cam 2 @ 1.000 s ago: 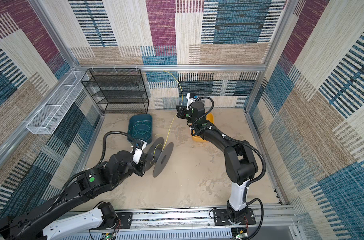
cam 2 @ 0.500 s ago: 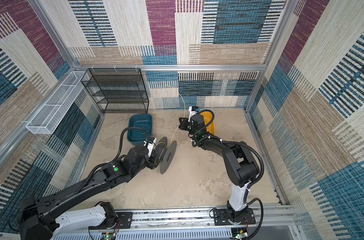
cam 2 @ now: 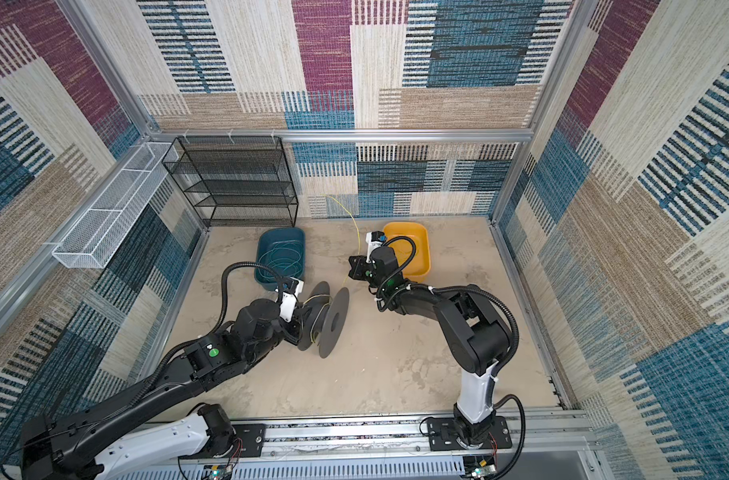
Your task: Wrap the cables
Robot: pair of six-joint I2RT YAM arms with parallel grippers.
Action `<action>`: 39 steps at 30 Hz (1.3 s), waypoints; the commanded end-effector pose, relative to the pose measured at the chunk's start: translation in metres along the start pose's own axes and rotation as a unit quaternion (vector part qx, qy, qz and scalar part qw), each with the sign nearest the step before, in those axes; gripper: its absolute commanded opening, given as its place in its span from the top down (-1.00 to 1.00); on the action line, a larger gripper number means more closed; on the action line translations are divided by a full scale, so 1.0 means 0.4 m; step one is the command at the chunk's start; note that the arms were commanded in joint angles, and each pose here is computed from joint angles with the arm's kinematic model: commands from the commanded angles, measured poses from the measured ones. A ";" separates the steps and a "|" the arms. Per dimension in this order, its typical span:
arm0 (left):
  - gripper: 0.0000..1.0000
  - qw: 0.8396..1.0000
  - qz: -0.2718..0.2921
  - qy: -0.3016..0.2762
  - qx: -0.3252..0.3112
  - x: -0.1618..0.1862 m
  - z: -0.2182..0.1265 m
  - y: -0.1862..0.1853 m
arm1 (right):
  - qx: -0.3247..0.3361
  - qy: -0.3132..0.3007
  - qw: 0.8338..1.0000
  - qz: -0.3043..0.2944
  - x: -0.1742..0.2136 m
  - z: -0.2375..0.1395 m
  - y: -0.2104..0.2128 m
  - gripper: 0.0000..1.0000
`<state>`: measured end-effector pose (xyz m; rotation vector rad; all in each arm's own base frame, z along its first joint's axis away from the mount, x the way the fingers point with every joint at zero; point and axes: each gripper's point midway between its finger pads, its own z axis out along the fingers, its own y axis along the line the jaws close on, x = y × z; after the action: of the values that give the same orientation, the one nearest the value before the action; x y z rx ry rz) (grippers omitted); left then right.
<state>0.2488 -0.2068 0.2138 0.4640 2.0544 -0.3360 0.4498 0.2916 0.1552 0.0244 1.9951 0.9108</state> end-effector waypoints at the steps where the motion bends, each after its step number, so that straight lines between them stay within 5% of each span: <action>1: 0.31 1.000 -0.008 0.022 0.002 0.037 -0.004 0.006 | 0.007 -0.028 0.999 -0.016 -0.030 -0.002 0.005 1.00; 7: 0.02 1.000 -0.006 0.008 0.002 0.011 -0.023 0.011 | 0.012 -0.019 0.999 -0.040 -0.009 0.011 0.021 1.00; 22: 0.10 0.996 -0.029 0.032 -0.075 0.027 -0.059 0.086 | 0.030 -0.002 0.998 -0.055 0.054 0.036 0.012 1.00; 31: 0.00 0.999 0.017 0.033 -0.020 -0.014 -0.058 0.039 | 0.023 0.006 0.998 -0.061 0.076 0.038 0.025 1.00; 39: 0.00 0.997 -0.014 0.062 0.041 -0.006 -0.024 0.017 | 0.013 0.012 0.997 -0.069 0.095 0.034 0.042 1.00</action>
<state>0.2461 -0.1866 0.2139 0.4766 2.1859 -0.3177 0.4316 0.3230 0.1258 -0.0890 2.0390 0.7930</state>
